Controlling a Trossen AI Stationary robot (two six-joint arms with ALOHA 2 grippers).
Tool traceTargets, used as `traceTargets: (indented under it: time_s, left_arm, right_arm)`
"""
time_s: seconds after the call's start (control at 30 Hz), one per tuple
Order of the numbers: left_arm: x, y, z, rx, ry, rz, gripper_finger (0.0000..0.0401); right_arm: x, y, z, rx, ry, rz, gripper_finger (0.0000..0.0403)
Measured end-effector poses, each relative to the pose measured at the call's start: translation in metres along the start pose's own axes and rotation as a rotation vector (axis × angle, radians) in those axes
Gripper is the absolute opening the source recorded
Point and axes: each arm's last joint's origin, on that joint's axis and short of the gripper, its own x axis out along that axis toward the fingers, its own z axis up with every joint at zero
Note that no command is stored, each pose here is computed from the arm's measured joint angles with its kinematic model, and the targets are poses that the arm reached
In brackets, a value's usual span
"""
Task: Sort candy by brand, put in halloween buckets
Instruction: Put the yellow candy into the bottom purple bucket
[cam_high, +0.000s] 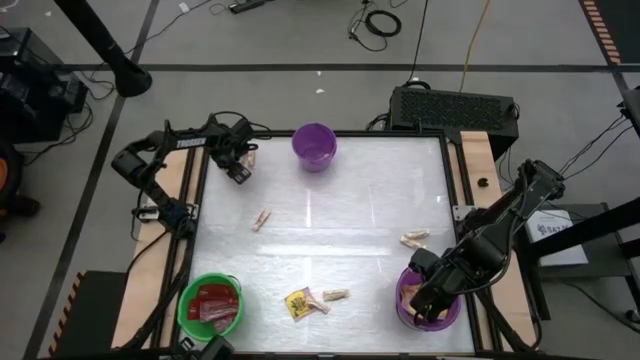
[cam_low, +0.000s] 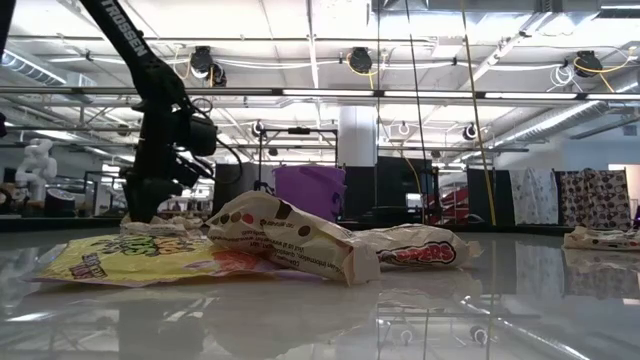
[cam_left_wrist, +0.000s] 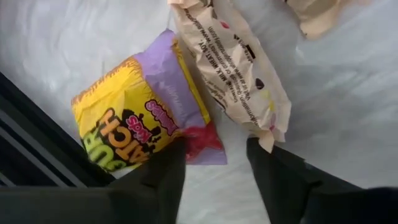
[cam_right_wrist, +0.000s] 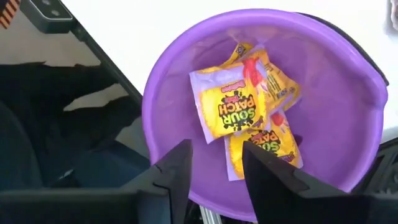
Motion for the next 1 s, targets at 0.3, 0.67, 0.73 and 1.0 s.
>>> traceTargets:
  time_s: [0.3,0.67,0.73,1.0]
  left_arm:
    - [0.005,0.009,0.003,-0.046,-0.026,0.006,0.0016]
    - [-0.007,-0.007,-0.005,-0.044,-0.003,-0.014,0.0002]
    - [-0.018,-0.011,-0.007,-0.038,-0.039,-0.018,0.0002]
    - [-0.067,-0.026,-0.034,-0.060,-0.163,-0.085,0.0001]
  right_arm:
    - [0.000,0.003,0.000,0.010,-0.007,0.035,0.0135]
    - [-0.002,0.008,0.010,-0.069,-0.246,0.065,0.0135]
    - [-0.003,0.007,0.017,-0.119,-0.339,0.044,0.0135]
    - [-0.012,0.003,0.055,-0.350,-0.669,-0.130,0.0135]
